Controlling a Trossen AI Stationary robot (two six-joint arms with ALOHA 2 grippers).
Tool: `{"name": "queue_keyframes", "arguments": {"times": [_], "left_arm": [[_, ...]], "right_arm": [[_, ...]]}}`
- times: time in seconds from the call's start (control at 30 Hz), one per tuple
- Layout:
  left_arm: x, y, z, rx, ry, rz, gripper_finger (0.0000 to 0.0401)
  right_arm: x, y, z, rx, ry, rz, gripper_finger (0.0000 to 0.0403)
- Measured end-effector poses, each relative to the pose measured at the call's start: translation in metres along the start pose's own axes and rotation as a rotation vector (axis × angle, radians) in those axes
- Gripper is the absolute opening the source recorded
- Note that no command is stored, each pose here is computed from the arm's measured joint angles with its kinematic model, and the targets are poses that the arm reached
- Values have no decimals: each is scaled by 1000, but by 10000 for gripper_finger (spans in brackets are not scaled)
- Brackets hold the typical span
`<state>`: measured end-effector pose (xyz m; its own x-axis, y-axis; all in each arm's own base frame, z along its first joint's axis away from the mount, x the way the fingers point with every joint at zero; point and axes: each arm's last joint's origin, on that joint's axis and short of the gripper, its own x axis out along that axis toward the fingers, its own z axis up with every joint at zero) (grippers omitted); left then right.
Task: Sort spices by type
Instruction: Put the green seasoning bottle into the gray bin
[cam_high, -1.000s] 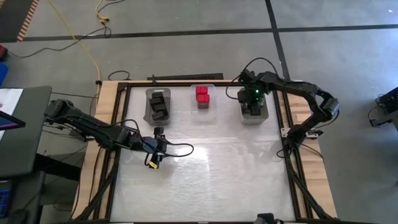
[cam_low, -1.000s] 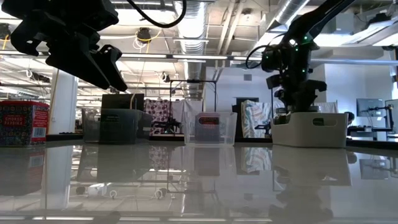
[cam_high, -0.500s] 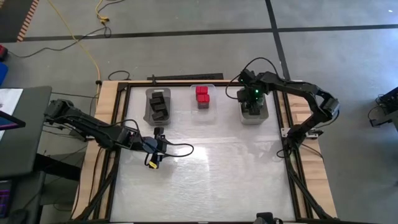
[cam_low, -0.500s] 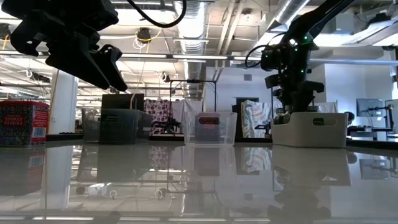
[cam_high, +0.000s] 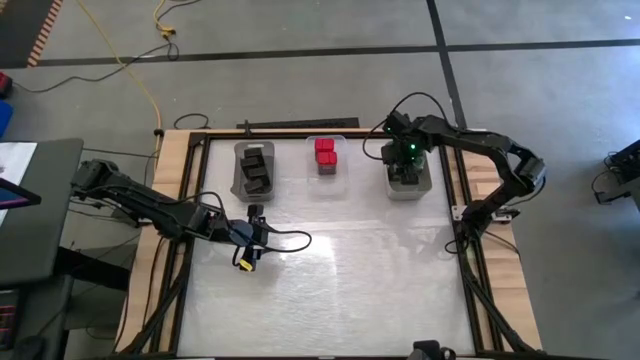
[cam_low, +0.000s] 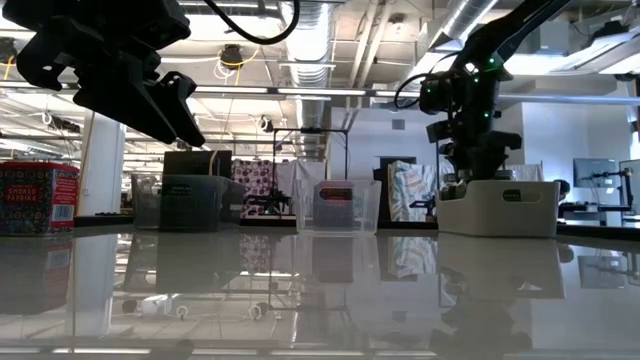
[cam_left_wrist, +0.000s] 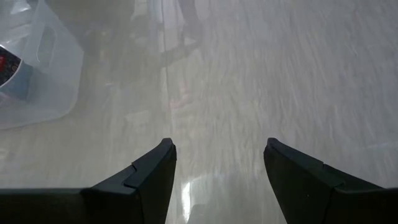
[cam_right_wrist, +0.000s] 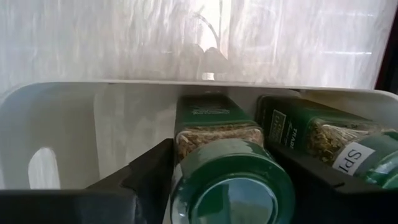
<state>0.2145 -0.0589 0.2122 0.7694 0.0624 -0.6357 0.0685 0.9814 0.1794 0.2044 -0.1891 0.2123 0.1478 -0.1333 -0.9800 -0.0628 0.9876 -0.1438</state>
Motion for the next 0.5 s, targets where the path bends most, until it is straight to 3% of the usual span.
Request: {"name": "queue_keyframes", "arguments": {"times": [0.5], "left_arm": [[0, 0, 0, 0, 0, 0, 233]], "right_arm": [[-2, 0, 0, 0, 10, 5, 342]]}}
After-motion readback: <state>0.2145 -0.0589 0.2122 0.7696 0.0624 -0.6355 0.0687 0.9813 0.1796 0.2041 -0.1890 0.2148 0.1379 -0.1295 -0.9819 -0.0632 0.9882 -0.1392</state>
